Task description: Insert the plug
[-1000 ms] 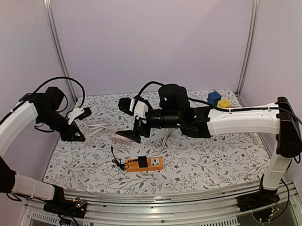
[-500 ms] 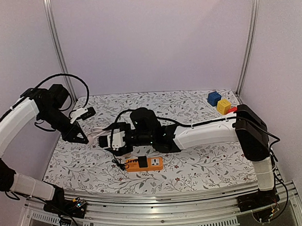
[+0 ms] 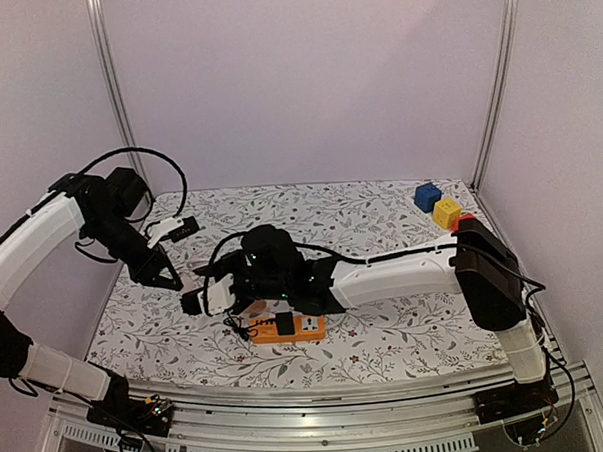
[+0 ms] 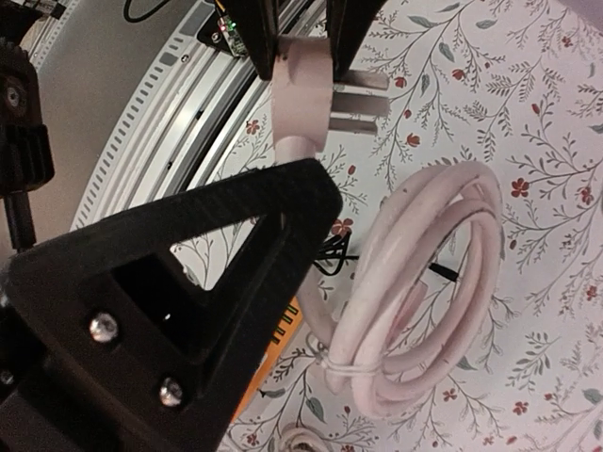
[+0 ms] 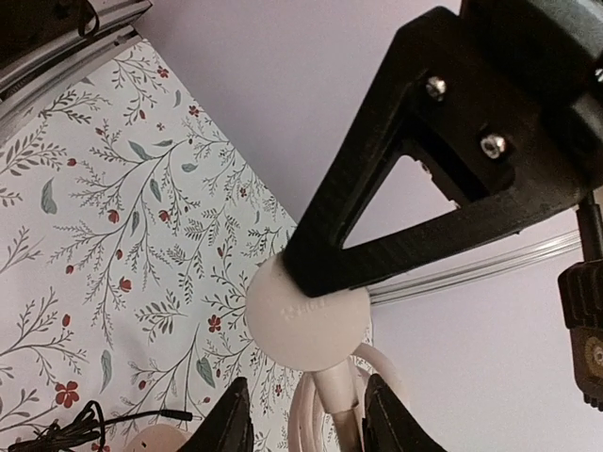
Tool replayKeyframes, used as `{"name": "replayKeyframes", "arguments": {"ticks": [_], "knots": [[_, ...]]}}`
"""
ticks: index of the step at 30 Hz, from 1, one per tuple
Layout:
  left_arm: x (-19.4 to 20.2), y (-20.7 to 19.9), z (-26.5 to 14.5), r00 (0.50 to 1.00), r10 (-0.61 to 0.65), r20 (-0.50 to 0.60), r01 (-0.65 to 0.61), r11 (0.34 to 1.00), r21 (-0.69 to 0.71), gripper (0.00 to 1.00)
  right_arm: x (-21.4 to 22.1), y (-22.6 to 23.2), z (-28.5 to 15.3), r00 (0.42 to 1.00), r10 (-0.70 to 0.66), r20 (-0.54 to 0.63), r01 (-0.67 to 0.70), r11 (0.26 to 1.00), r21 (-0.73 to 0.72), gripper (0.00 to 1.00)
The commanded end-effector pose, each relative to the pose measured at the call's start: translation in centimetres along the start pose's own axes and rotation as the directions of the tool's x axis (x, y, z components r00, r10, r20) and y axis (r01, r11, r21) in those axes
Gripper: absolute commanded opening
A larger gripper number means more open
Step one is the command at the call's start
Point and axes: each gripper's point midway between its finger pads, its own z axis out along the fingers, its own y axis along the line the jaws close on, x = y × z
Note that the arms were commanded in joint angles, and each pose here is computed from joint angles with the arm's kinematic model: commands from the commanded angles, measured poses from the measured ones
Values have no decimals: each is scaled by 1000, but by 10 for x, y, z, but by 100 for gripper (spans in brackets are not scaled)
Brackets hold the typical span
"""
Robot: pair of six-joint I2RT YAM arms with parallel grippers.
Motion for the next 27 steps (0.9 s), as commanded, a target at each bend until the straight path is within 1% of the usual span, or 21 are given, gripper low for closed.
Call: {"name": "replayKeyframes", "arguments": {"ticks": [1, 4, 7, 9, 11, 13, 14, 15, 18, 19, 20, 21, 22, 23, 24, 25, 27], "knots": [[-7, -7, -3, 1000, 17, 15, -18, 1000, 16, 0, 11, 16, 6, 996, -70, -57, 67, 997, -41, 38], [-7, -8, -1, 1000, 15, 9, -16, 1000, 23, 0, 9, 9, 10, 996, -71, -60, 70, 997, -22, 35], [-8, -10, 0, 1000, 20, 7, -20, 999, 30, 0, 8, 10, 12, 995, -69, -70, 68, 998, -16, 26], [-10, -11, 0, 1000, 23, 12, -24, 999, 34, 0, 10, 14, 13, 995, -69, -72, 67, 997, -26, 22], [-13, -13, -1, 999, 30, 18, -31, 999, 36, 0, 19, 12, 13, 990, -75, -119, 74, 997, -12, 20], [-13, -13, -1, 999, 35, 17, -35, 999, 37, 0, 24, 10, 14, 984, -92, -150, 93, 996, 1, 10], [-12, -13, -1, 999, 35, 16, -36, 999, 37, 0, 26, 9, 14, 983, -95, -159, 97, 995, 5, 8], [-12, -13, -1, 999, 35, 13, -36, 999, 35, 0, 25, 8, 14, 983, -95, -158, 98, 995, 7, 1], [-11, -14, -2, 999, 37, 9, -37, 999, 33, 1, 16, -1, 11, 989, -58, -139, 62, 998, 25, 0], [-13, -14, -5, 999, 35, 12, -35, 999, 27, 13, 16, -7, 9, 989, -37, -145, 44, 998, 44, 0], [-16, -12, -10, 999, 33, 20, -33, 999, 6, 40, 16, -20, 8, 987, -2, -160, 16, 996, 84, 0], [-20, -10, -16, 999, 32, 33, -32, 999, -21, 62, 19, -31, 6, 983, 46, -179, -24, 992, 123, 0], [-23, -8, -23, 998, 43, 47, -40, 998, -54, 73, 26, -40, 4, 977, 77, -197, -47, 987, 151, 0], [-27, -6, -31, 996, 62, 65, -56, 995, -88, 89, 33, -50, 2, 971, 121, -207, -83, 979, 184, 0], [-32, -4, -39, 994, 78, 82, -68, 990, -120, 97, 40, -61, -1, 963, 161, -216, -114, 970, 215, 0], [-36, -2, -46, 991, 94, 97, -79, 986, -148, 99, 48, -75, -7, 948, 235, -214, -176, 949, 261, 0], [-44, 1, -60, 986, 116, 123, -91, 978, -189, 99, 64, -101, -21, 916, 350, -196, -274, 903, 332, 0]]}}
